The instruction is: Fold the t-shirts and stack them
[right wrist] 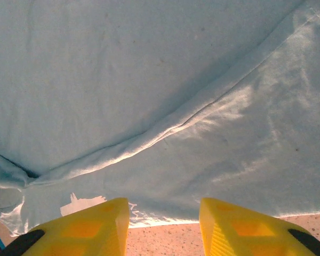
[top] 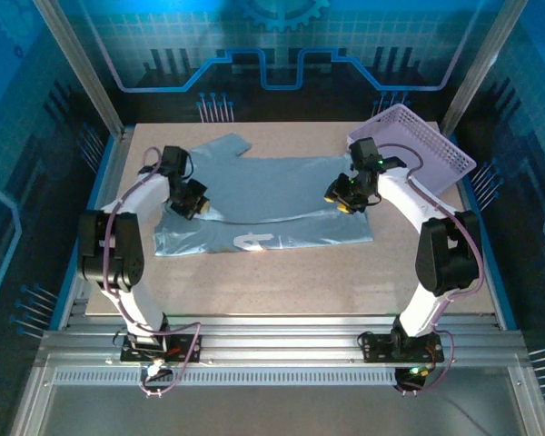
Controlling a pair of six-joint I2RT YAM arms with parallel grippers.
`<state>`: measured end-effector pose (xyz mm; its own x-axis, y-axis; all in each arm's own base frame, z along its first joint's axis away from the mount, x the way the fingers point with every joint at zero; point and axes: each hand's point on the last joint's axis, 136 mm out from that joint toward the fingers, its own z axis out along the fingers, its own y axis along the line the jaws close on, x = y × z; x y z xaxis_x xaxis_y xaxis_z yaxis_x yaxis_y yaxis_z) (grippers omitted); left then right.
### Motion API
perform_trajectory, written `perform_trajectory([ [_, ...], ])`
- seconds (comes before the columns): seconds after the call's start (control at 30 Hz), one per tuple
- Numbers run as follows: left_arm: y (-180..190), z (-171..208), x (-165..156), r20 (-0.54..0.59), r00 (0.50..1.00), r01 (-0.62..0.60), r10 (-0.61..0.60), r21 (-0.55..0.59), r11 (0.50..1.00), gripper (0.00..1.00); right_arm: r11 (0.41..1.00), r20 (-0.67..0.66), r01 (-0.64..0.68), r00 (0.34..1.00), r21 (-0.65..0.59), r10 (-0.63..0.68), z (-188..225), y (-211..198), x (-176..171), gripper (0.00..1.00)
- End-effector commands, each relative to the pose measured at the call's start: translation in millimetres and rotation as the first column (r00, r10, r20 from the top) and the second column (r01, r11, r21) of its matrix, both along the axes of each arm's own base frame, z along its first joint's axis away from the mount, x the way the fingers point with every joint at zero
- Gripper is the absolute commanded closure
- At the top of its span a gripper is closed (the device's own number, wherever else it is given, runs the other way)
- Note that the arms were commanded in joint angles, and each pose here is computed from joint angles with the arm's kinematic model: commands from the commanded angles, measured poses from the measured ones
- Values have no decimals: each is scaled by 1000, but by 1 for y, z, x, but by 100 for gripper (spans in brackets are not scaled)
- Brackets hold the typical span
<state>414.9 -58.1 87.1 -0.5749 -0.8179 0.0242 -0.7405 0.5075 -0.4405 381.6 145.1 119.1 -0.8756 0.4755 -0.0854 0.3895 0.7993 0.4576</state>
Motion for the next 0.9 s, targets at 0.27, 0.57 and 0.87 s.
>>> perform_trajectory([
  [0.27,-47,-13,71,-16,956,294,-294,14,956,100,999,0,-22,1000,30,22,13,4,-2,60],
  [0.57,-56,-26,58,-111,881,466,-461,34,884,68,999,-19,-24,1000,37,25,10,4,-5,60],
  [0.87,11,32,2,-79,973,230,-216,263,937,54,1000,-52,-23,998,0,23,-3,-3,-13,60],
])
